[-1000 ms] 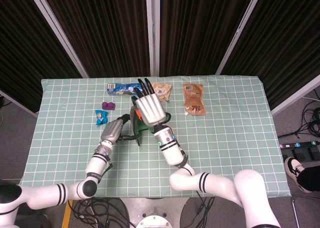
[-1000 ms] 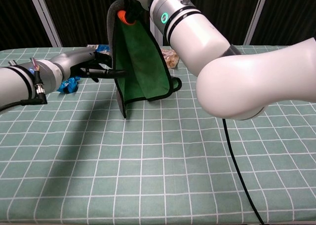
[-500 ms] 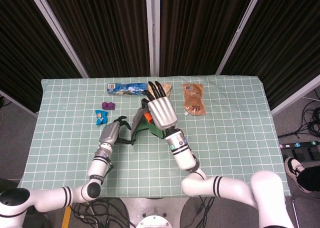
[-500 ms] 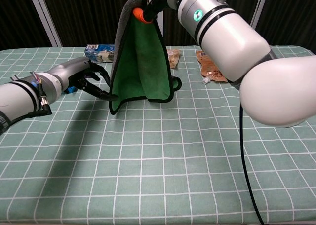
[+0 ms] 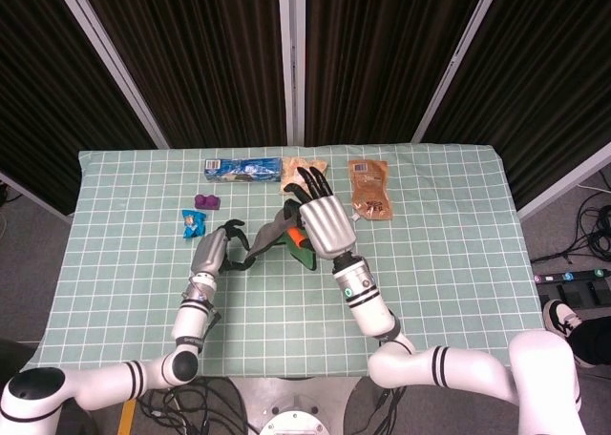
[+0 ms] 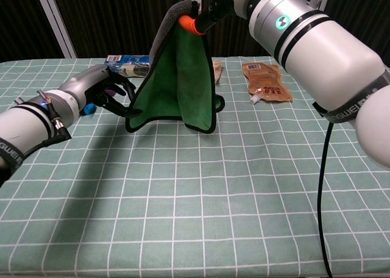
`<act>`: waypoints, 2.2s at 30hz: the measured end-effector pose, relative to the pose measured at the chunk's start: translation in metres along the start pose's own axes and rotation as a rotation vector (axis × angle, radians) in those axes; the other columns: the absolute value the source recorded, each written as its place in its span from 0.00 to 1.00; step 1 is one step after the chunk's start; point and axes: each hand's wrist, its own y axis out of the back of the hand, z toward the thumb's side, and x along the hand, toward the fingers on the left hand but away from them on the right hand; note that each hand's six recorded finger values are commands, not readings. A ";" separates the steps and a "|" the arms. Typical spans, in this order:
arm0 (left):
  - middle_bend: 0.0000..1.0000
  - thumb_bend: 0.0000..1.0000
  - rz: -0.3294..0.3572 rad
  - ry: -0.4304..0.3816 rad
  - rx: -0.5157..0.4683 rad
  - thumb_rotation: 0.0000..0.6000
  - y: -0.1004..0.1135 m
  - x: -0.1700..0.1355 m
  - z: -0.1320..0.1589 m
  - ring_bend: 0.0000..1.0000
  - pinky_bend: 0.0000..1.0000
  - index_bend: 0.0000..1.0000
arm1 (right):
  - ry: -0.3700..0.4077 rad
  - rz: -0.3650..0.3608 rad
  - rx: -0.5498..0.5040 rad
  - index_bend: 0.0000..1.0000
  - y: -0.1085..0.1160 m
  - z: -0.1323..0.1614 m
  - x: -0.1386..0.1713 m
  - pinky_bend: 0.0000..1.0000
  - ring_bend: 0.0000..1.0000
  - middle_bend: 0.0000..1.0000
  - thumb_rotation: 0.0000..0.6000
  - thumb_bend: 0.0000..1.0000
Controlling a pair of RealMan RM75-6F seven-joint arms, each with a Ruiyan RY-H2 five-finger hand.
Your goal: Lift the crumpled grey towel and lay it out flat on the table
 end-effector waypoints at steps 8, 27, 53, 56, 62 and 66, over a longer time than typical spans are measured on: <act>0.43 0.48 0.007 -0.046 -0.020 1.00 0.011 -0.006 0.003 0.31 0.32 0.82 | -0.019 0.012 -0.061 0.81 0.012 -0.014 0.012 0.00 0.02 0.26 1.00 0.44; 0.43 0.48 0.180 -0.238 0.241 1.00 0.115 -0.014 0.052 0.31 0.31 0.82 | -0.090 0.120 -0.322 0.81 0.042 -0.064 0.008 0.00 0.01 0.26 1.00 0.41; 0.43 0.46 0.146 -0.317 0.401 1.00 0.063 -0.041 0.030 0.31 0.31 0.81 | -0.092 0.302 -0.352 0.80 -0.007 -0.129 0.037 0.00 0.00 0.26 1.00 0.38; 0.43 0.45 0.102 -0.334 0.409 1.00 0.046 -0.051 0.027 0.31 0.31 0.81 | -0.089 0.326 -0.348 0.79 -0.017 -0.132 0.052 0.00 0.00 0.26 1.00 0.36; 0.43 0.42 0.037 -0.352 0.417 1.00 0.021 -0.067 0.023 0.31 0.31 0.76 | -0.087 0.373 -0.340 0.74 -0.034 -0.135 0.080 0.00 0.00 0.24 1.00 0.30; 0.41 0.34 -0.002 -0.354 0.430 1.00 0.010 -0.072 0.024 0.31 0.31 0.63 | -0.092 0.410 -0.318 0.65 -0.046 -0.137 0.098 0.00 0.00 0.19 0.97 0.15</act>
